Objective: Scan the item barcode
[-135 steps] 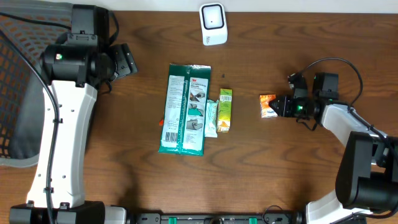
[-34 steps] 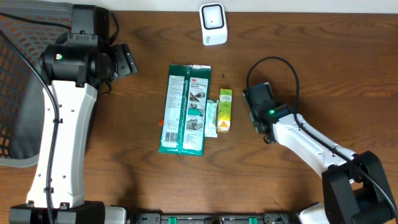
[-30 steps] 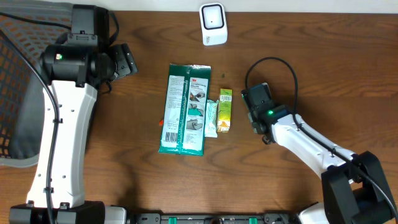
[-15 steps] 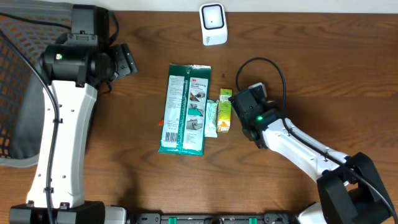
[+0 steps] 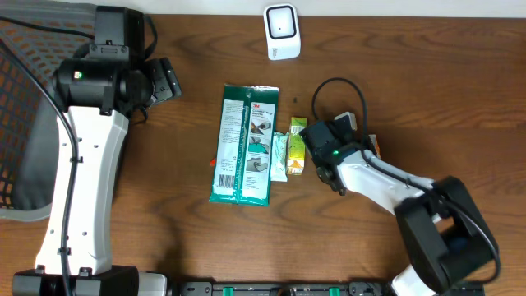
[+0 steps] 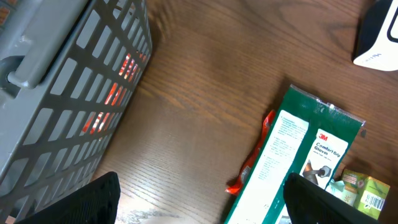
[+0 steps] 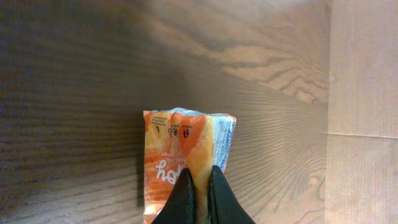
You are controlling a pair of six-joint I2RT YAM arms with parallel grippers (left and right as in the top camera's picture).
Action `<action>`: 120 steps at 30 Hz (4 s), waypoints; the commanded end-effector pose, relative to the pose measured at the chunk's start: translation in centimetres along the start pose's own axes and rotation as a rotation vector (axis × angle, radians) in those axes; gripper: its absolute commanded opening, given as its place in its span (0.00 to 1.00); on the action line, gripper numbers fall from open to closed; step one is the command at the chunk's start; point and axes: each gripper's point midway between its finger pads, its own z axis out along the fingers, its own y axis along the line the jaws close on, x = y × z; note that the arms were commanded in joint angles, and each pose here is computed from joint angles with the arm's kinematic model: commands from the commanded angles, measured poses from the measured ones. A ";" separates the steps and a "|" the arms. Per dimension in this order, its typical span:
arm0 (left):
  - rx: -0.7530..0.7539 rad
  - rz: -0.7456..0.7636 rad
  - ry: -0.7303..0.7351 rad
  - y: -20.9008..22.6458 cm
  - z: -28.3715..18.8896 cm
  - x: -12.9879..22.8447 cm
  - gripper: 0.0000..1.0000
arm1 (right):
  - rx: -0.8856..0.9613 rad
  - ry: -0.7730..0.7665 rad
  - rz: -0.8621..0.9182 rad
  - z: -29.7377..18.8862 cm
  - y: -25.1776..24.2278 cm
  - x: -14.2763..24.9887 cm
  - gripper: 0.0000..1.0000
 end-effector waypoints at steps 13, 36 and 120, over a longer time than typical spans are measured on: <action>-0.014 0.014 -0.004 0.3 0.0 -0.2 0.85 | -0.096 0.000 0.043 -0.1 1.4 -0.5 0.26; -0.014 0.014 -0.004 0.3 0.0 -0.2 0.84 | -0.467 -0.020 0.324 -3.2 -4.2 -5.9 0.41; -0.014 0.014 -0.004 0.3 0.0 -0.2 0.85 | -0.712 0.154 0.228 2.0 0.6 -1.5 0.17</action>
